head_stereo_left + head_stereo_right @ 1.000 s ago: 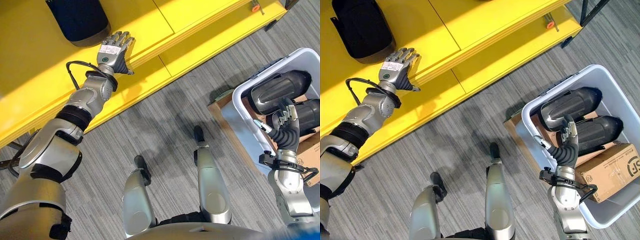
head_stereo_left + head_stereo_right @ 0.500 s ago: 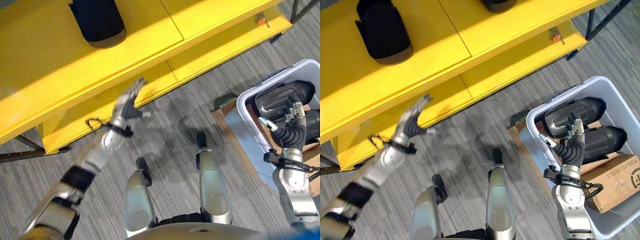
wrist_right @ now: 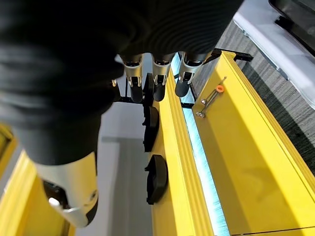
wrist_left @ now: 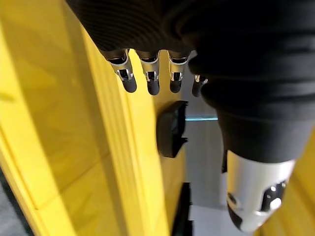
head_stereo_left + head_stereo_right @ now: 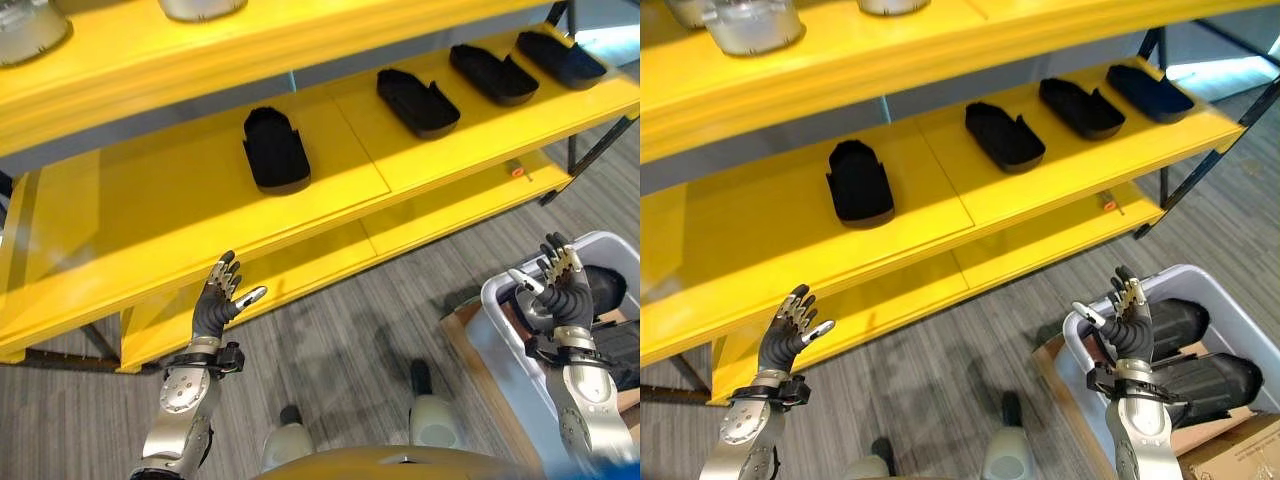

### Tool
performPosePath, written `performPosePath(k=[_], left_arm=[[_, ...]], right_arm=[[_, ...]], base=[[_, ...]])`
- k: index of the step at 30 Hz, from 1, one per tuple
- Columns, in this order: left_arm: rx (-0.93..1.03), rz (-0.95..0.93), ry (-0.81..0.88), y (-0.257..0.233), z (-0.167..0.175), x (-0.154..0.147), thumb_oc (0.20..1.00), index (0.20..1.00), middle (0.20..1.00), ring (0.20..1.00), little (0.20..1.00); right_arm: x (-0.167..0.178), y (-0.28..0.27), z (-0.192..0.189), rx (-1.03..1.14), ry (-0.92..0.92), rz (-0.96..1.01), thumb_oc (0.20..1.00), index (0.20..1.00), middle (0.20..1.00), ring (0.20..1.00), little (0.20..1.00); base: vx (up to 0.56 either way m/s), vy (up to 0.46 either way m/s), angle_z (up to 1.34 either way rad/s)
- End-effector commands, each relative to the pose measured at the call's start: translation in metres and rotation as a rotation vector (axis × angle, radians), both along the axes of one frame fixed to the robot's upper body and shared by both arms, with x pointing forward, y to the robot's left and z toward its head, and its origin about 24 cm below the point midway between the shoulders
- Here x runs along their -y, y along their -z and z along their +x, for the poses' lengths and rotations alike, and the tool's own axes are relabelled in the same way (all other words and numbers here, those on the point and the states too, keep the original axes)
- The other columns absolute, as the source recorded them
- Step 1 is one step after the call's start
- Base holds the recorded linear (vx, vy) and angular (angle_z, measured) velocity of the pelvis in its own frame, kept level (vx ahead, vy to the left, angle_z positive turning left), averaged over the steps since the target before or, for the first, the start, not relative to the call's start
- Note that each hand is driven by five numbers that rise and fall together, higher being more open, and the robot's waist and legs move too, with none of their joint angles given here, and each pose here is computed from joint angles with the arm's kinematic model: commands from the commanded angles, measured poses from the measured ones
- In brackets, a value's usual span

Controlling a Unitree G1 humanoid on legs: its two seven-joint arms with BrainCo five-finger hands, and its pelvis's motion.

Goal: Move parts from the plastic box to the shelf.

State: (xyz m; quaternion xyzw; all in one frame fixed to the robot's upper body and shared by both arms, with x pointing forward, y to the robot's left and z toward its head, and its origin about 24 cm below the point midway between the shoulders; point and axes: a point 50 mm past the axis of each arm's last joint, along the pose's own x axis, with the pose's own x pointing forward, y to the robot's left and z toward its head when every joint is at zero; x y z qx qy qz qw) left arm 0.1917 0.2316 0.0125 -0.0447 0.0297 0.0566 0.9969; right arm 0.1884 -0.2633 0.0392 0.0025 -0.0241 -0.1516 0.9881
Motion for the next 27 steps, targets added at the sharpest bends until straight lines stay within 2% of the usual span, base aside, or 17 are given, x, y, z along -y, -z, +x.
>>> performPosePath(k=[1,9,14,16,20,27], left_arm=[[0.087,0.035,0.041,-0.021,0.005,-0.010,1.000,1.000,1.000,1.000,1.000],[0.048,-0.045,0.029,-0.008,0.000,0.001,1.000,1.000,1.000,1.000,1.000],[0.089,-0.035,0.085,-0.017,0.005,0.009,1.000,1.000,1.000,1.000,1.000],[0.090,-0.047,0.108,-0.016,0.008,0.015,1.000,1.000,1.000,1.000,1.000],[0.114,-0.046,0.124,-0.021,0.011,0.019,1.000,1.000,1.000,1.000,1.000],[0.127,-0.032,0.076,-0.022,0.007,0.015,1.000,1.000,1.000,1.000,1.000]], right_arm=[[0.003,-0.018,0.000,0.089,-0.017,0.026,1.000,1.000,1.000,1.000,1.000],[0.006,-0.022,0.000,0.107,0.006,0.009,1.000,1.000,1.000,1.000,1.000],[0.010,-0.043,0.012,0.179,-0.016,-0.068,1.000,1.000,1.000,1.000,1.000],[0.026,-0.052,0.003,0.196,0.056,-0.157,1.000,1.000,1.000,1.000,1.000],[0.034,-0.050,0.000,0.187,0.110,-0.187,1.000,1.000,1.000,1.000,1.000],[0.017,-0.048,0.023,0.203,0.043,-0.160,1.000,1.000,1.000,1.000,1.000]], base=[[0.04,-0.032,0.04],[0.01,-0.066,-0.04],[-0.04,-0.210,-0.28],[-0.05,-0.475,-0.24],[0.02,-0.232,0.28],[0.07,-0.085,-0.49]])
